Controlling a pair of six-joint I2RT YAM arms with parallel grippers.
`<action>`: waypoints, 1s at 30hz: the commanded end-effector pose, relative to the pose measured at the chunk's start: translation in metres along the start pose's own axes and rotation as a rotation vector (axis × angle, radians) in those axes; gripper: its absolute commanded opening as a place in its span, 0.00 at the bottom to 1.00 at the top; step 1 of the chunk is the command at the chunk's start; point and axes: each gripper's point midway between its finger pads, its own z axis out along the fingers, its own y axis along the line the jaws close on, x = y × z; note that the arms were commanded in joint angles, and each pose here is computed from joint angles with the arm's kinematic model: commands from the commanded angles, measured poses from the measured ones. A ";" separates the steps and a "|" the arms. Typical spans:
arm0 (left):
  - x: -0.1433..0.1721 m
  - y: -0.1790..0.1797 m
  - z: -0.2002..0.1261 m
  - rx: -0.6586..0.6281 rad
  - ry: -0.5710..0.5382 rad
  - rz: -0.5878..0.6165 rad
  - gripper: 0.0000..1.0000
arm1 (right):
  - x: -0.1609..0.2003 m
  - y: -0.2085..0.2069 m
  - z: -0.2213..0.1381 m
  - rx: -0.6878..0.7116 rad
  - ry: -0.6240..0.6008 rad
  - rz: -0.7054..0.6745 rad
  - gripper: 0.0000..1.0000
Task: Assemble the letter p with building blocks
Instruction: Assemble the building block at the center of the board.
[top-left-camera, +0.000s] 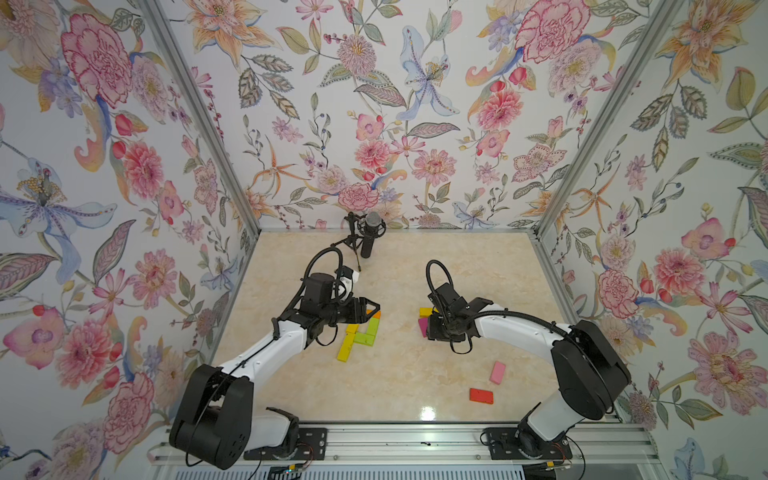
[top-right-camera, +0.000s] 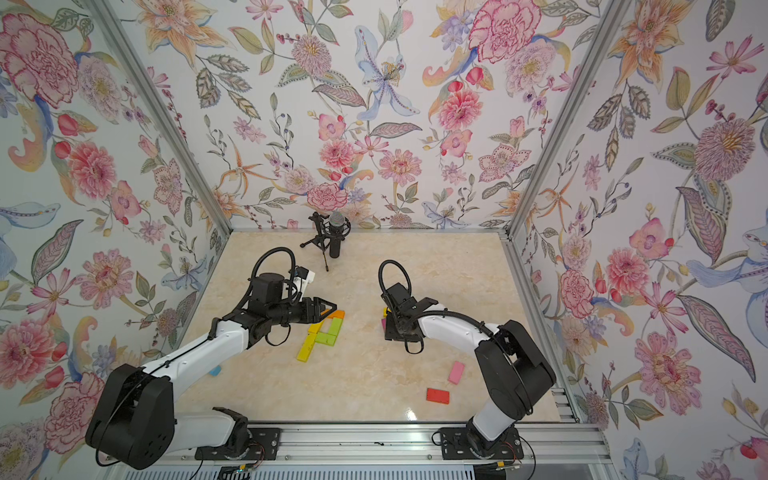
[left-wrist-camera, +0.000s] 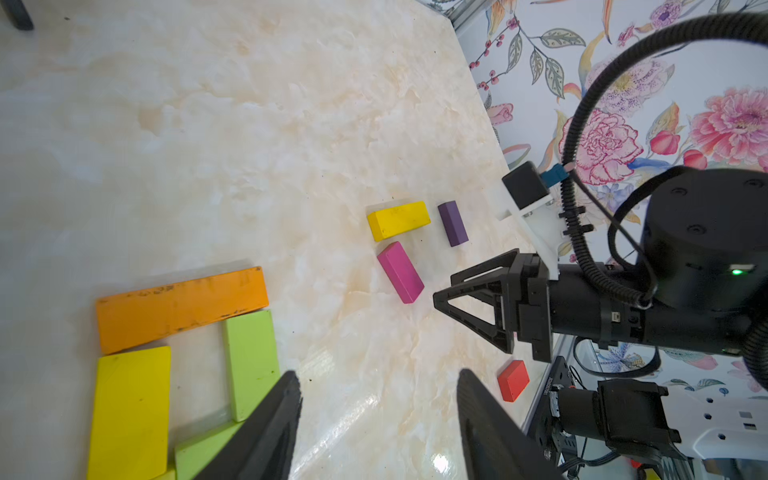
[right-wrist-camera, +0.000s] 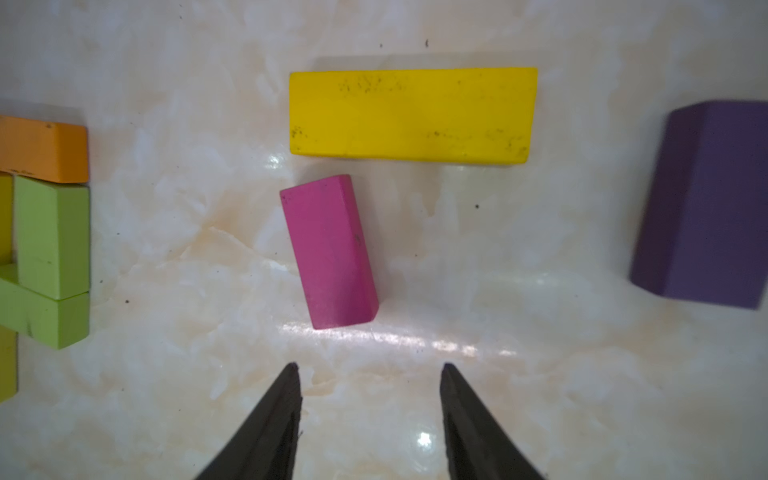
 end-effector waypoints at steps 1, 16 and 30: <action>0.009 -0.030 0.027 0.032 0.045 0.046 0.61 | -0.007 -0.004 -0.019 -0.038 -0.047 0.024 0.53; 0.032 -0.043 0.098 -0.047 0.050 -0.073 0.33 | -0.015 -0.053 0.002 -0.120 0.008 0.091 0.00; 0.048 -0.034 0.126 -0.149 0.069 -0.105 0.00 | -0.008 -0.038 0.022 -0.203 0.060 0.054 0.00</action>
